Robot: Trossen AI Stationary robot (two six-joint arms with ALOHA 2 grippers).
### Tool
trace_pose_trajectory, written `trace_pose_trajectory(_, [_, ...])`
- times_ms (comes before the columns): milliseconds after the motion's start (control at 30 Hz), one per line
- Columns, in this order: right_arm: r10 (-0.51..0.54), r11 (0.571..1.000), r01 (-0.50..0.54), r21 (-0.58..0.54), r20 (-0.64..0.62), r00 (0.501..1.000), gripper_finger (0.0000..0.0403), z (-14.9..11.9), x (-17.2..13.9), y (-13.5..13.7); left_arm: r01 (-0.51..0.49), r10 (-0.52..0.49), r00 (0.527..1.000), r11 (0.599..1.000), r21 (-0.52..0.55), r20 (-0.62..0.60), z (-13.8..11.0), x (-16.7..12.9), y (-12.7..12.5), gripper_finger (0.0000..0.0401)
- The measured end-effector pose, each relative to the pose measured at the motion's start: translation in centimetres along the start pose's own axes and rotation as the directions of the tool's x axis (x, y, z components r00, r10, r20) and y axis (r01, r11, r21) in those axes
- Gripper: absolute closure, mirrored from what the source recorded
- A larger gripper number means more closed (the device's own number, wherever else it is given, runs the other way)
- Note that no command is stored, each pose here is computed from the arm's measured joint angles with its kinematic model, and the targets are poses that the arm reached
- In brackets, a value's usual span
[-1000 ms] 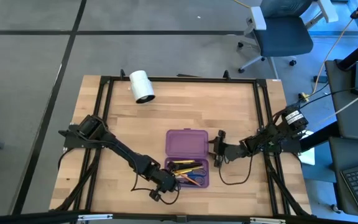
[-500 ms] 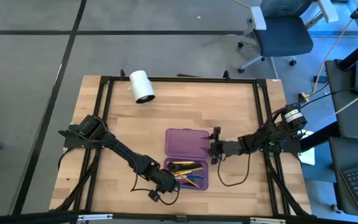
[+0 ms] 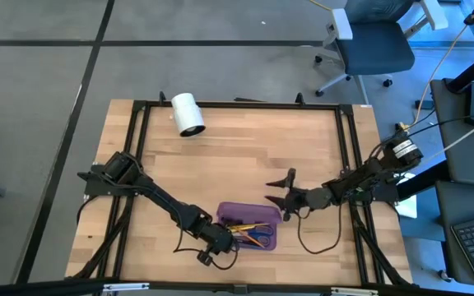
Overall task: Pick & place school supplies into a supply box
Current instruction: Close the purple supply box
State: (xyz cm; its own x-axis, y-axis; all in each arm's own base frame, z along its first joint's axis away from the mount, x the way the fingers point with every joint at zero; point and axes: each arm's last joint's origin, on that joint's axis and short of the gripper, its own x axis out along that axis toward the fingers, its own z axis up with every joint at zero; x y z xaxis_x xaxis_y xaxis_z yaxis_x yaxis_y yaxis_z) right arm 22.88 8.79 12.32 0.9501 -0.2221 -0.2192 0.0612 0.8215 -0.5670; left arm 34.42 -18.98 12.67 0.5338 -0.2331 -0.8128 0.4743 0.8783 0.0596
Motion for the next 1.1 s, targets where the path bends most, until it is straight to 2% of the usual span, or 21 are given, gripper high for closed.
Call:
trace_pose_trajectory(333, [0.060,0.994,-0.071,0.084,0.121,0.991,0.0178,2.1,-1.5,-0.1,-0.015,0.015,1.000,0.999,-0.036,0.000,0.0,0.0,0.0,0.0290])
trace_pose_trajectory(567, [0.087,0.991,-0.100,0.092,0.136,0.987,0.0178,2.2,-1.6,0.0,-0.004,0.004,1.000,0.996,-0.085,0.002,0.1,0.0,0.0,0.0290])
trace_pose_trajectory(1100, [0.102,0.989,-0.116,0.090,0.143,0.984,0.0178,2.2,-1.6,0.0,0.029,-0.026,0.999,0.997,-0.069,0.039,2.9,-1.1,-0.2,0.0290])
